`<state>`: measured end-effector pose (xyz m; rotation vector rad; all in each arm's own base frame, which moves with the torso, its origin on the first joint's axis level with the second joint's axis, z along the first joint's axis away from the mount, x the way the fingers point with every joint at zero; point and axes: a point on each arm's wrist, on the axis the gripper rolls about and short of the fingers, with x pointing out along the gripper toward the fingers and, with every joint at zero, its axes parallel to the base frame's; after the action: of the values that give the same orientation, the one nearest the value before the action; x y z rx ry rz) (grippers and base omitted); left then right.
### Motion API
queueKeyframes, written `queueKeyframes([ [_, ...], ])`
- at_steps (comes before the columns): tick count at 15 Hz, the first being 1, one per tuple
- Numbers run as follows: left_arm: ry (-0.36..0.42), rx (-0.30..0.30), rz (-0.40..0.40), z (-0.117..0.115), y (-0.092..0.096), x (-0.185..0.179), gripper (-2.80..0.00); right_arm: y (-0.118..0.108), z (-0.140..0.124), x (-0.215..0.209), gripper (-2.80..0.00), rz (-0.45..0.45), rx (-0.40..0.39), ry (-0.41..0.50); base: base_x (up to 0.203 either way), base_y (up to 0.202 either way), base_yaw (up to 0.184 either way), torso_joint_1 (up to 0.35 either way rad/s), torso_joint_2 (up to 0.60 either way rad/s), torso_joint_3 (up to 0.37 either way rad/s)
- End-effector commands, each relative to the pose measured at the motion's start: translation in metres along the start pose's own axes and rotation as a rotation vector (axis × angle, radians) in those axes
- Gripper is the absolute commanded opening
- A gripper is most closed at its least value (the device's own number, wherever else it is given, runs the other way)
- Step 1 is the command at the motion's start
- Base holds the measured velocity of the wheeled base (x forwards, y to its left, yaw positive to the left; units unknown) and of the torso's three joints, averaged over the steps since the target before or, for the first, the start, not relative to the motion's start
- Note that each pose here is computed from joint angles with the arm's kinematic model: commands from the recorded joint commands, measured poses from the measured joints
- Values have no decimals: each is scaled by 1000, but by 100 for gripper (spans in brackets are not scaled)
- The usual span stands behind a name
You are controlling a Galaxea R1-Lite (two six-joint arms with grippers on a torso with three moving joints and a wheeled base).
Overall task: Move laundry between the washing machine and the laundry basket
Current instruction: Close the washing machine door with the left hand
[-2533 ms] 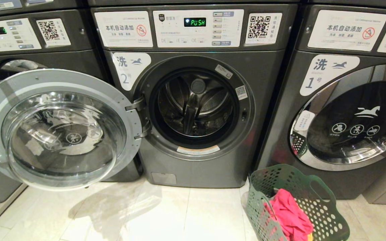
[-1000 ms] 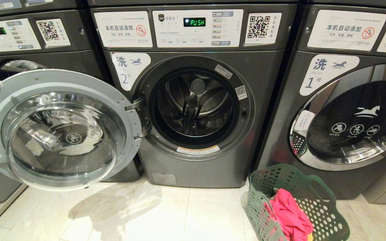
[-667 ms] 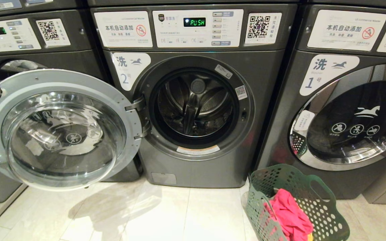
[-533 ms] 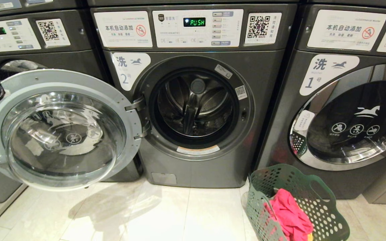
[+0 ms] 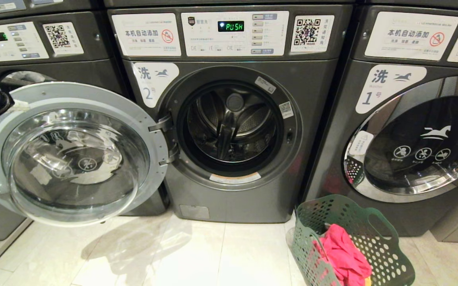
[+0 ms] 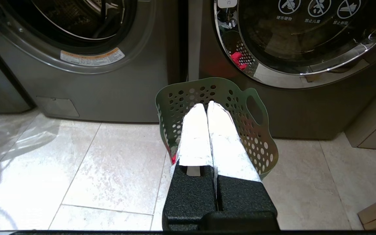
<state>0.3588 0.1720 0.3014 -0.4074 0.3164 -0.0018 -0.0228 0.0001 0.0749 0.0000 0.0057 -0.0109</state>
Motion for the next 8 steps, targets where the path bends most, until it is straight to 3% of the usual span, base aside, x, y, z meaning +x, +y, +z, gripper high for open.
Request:
queueKeyframes([
  [1, 6, -15, -33, 0, -7, 0, -280, 0, 0, 0, -280, 0, 0, 2, 0, 0, 0, 0, 0, 0],
  [8, 48, -27, -26, -14, 7, 27, -280, 0, 0, 0, -280, 2, -2, 2, 0, 0, 0, 0, 0, 0],
])
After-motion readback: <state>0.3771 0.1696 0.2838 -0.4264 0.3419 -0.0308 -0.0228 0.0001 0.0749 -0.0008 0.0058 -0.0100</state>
